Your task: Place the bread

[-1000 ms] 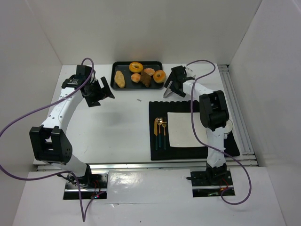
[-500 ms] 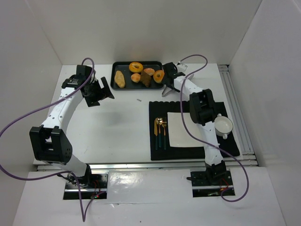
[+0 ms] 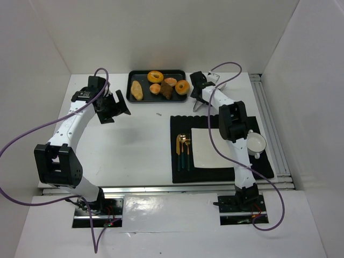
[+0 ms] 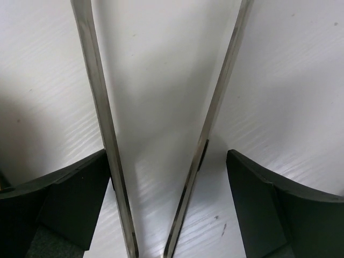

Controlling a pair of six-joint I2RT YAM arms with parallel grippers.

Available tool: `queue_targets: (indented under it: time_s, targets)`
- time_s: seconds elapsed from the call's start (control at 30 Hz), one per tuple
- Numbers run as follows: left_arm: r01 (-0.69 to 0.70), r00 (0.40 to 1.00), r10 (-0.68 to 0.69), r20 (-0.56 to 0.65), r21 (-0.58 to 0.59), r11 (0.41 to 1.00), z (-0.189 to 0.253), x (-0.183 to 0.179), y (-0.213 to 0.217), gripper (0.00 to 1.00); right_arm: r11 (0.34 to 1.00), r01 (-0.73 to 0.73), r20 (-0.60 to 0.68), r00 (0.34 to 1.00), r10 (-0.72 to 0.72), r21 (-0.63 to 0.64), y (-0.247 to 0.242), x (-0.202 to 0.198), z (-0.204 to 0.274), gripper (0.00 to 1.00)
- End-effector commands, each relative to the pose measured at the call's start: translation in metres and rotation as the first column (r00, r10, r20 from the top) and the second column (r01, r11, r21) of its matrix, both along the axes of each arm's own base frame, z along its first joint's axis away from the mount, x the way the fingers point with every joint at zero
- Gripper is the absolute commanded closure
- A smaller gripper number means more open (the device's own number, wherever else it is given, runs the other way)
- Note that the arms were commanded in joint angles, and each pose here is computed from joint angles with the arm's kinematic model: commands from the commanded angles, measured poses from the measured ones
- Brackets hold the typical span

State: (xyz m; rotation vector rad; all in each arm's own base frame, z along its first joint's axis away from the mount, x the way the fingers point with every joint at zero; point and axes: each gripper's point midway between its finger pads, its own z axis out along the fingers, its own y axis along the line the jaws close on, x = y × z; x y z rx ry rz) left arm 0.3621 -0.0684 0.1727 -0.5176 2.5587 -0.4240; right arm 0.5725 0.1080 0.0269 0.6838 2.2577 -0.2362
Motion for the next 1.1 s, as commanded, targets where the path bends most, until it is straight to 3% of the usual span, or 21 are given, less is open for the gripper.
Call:
queue_targets:
  time_s: [0.0,0.17,0.3,0.33,0.37,0.43,0.47,0.53,0.6,0.63,0.83,1.0,1.07]
  targets:
    - [0.017,0.998,-0.018,0.055,0.008,1.0,0.013,0.002,-0.001,0.0,1.0,0.012,0.018,1.0,-0.011,-0.026,-0.011,0.008,0.012,0.06]
    - [0.008,0.999,-0.009,0.046,0.008,1.0,0.009,0.0,0.003,0.0,1.0,0.008,0.016,1.0,-0.008,-0.024,-0.013,0.014,0.006,0.09]
    - [0.008,0.998,-0.009,0.055,0.008,1.0,0.012,0.0,0.003,0.0,1.0,0.016,0.046,0.999,-0.015,-0.009,-0.013,0.013,0.012,0.34]
    - [0.008,0.998,-0.009,0.056,0.008,1.0,0.01,0.0,0.003,0.0,1.0,0.016,0.048,0.999,-0.015,-0.008,-0.014,0.011,0.016,0.47]
    - [0.008,0.998,-0.009,0.056,0.008,1.0,0.01,0.0,0.003,0.0,1.0,0.016,0.077,0.997,-0.016,0.001,-0.013,0.012,0.03,0.52]
    - [0.015,0.999,-0.015,0.045,-0.002,1.0,0.007,0.001,0.001,0.0,1.0,0.0,0.108,0.994,-0.002,0.011,-0.016,0.015,0.052,0.53]
    - [0.023,0.999,-0.023,0.047,0.003,1.0,0.007,0.001,0.001,0.0,1.0,-0.006,0.109,0.994,0.004,0.018,-0.016,0.01,0.055,0.61]
    - [0.014,0.999,-0.014,0.047,0.003,1.0,0.007,0.001,0.004,0.0,0.998,-0.049,0.171,0.985,0.04,0.048,-0.012,0.005,0.097,0.65]
    - [-0.001,0.998,0.0,0.056,0.011,1.0,0.01,0.004,0.009,0.0,0.996,-0.08,0.184,0.981,0.069,0.05,-0.012,-0.008,0.109,0.72]
    - [-0.001,0.998,0.0,0.056,0.011,1.0,0.01,0.004,0.009,0.0,0.99,-0.118,0.24,0.966,0.096,0.078,-0.008,-0.014,0.142,0.72]
    - [-0.051,0.993,0.046,0.107,0.044,0.998,0.025,0.007,0.03,0.0,0.932,-0.337,0.3,0.91,0.286,0.132,0.012,-0.053,0.198,0.72]
    - [-0.099,0.987,0.089,0.132,0.071,0.993,0.038,0.006,0.048,0.0,0.868,-0.461,0.208,0.882,0.424,0.185,0.031,-0.091,0.2,0.72]
    - [-0.12,0.984,0.11,0.14,0.064,0.991,0.042,0.008,0.053,0.0,0.816,-0.545,0.192,0.836,0.514,0.192,0.055,-0.106,0.206,0.71]
